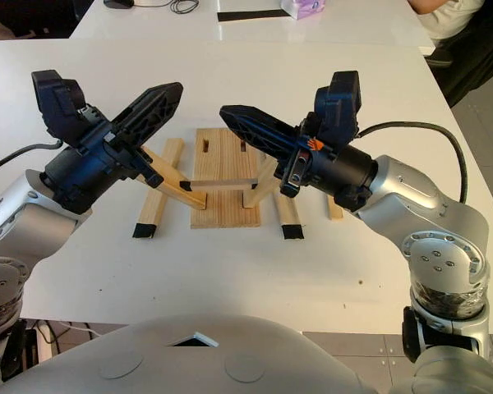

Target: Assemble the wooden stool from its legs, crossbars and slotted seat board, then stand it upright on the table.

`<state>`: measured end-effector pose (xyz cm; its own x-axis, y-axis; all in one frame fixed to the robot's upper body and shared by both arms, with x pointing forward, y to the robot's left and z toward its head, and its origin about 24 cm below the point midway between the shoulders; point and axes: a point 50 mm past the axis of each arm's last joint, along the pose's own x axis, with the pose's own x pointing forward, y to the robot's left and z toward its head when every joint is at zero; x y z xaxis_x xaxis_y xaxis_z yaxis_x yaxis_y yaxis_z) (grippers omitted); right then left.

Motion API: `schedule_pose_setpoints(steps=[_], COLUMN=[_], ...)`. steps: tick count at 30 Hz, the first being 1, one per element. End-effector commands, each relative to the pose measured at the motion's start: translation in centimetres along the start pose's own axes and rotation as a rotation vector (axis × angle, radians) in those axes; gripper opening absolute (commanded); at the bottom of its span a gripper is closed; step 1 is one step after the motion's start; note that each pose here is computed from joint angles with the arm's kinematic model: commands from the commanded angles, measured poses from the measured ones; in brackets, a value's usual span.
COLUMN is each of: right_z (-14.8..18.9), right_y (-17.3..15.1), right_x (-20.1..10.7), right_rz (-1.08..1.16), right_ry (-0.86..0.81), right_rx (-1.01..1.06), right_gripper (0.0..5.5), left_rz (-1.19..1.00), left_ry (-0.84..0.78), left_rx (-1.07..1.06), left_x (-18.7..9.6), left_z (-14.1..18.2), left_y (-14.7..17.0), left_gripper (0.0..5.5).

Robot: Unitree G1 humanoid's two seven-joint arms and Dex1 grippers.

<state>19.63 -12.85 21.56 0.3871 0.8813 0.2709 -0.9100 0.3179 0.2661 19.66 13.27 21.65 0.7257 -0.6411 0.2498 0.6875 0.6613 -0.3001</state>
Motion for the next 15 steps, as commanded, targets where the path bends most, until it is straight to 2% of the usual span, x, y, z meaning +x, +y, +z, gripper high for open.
schedule_pose_setpoints(steps=[1,4,6,9,11,13,15], right_z=[6.4,8.3,6.7,1.7,-1.6,-3.6,-4.9], right_y=[-0.4,-3.0,-5.5,-8.8,-9.7,-9.1,-8.7], right_x=[0.1,-1.0,-2.2,-5.2,-6.8,-6.9,-6.3], right_rz=[0.004,-0.129,-0.259,-0.406,-0.412,-0.366,-0.337], right_ry=[-0.268,-0.282,-0.126,0.191,0.381,0.432,0.428], right_rx=[-0.021,-0.075,-0.164,-0.270,-0.331,-0.330,-0.317], right_gripper=[0.00,0.00,0.00,0.00,0.00,0.00,0.00], left_rz=[-0.014,-0.021,0.017,0.196,0.310,0.266,0.122], left_ry=[-0.333,-0.464,-0.426,-0.118,0.168,0.416,0.579], left_rx=[-0.053,-0.084,-0.097,-0.077,-0.076,-0.095,-0.120], left_x=[0.4,-0.8,-2.1,-5.6,-9.9,-12.7,-13.6], left_z=[6.2,9.0,8.9,3.9,-0.9,-4.2,-6.4], left_y=[0.0,0.6,2.8,8.9,11.8,11.0,8.7], left_gripper=[0.01,0.01,0.01,0.01,0.01,0.01,0.01])
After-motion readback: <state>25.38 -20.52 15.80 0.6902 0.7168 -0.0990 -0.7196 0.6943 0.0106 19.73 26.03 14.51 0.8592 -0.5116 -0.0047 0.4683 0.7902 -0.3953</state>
